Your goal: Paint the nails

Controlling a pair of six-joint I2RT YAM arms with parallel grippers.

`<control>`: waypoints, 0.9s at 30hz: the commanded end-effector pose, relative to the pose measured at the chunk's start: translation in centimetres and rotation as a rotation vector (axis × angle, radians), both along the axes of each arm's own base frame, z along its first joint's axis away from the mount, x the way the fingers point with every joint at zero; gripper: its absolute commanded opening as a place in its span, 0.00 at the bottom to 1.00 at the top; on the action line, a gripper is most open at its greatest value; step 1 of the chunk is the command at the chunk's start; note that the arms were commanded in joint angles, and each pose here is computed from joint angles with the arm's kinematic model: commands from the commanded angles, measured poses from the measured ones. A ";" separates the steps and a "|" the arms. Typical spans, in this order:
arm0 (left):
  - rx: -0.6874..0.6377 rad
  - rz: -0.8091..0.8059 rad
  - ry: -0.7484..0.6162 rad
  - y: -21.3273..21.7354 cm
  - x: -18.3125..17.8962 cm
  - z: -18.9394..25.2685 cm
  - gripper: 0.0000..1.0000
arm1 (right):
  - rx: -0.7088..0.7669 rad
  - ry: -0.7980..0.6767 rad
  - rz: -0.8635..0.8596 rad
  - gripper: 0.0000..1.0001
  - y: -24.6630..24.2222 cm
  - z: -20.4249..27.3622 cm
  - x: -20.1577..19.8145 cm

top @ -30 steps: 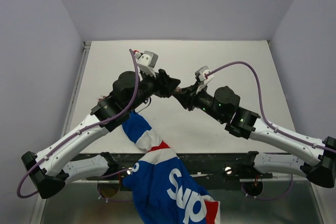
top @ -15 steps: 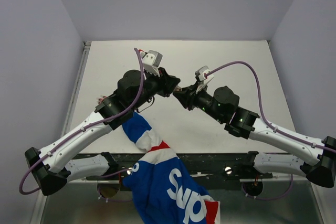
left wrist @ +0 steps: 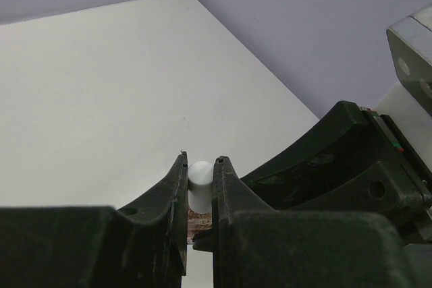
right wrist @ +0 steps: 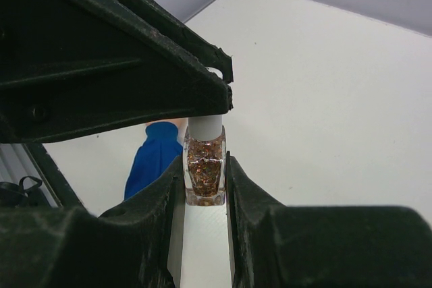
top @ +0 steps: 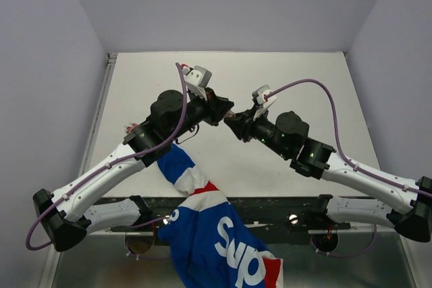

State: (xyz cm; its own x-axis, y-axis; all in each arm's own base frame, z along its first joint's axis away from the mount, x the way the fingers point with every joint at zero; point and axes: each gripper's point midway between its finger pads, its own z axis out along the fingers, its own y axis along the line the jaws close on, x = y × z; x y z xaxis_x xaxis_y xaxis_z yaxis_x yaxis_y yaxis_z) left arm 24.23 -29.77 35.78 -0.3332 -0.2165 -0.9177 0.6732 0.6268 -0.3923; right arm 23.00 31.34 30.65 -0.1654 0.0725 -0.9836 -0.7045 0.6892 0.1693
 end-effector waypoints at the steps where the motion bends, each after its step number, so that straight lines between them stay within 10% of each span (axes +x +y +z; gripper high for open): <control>1: 0.006 -0.166 -0.017 -1.6 -2.5 -0.7 0.11 | 0.033 -0.018 0.010 0.01 0.2 1.9 -0.3; 27: 0.076 -0.029 -0.002 -0.4 -0.5 -1.7 0.50 | 0.015 -0.014 0.035 0.01 0.9 1.4 -0.3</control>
State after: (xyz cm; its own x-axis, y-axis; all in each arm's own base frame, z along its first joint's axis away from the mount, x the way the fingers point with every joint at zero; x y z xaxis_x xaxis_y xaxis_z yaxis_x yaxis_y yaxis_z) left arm 23.72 -30.27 33.94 -0.3417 -0.1498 -0.9278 0.7020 0.6157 -0.3579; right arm 22.86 31.36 29.29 -0.1924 0.0288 -0.9809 -0.7053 0.6909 0.1586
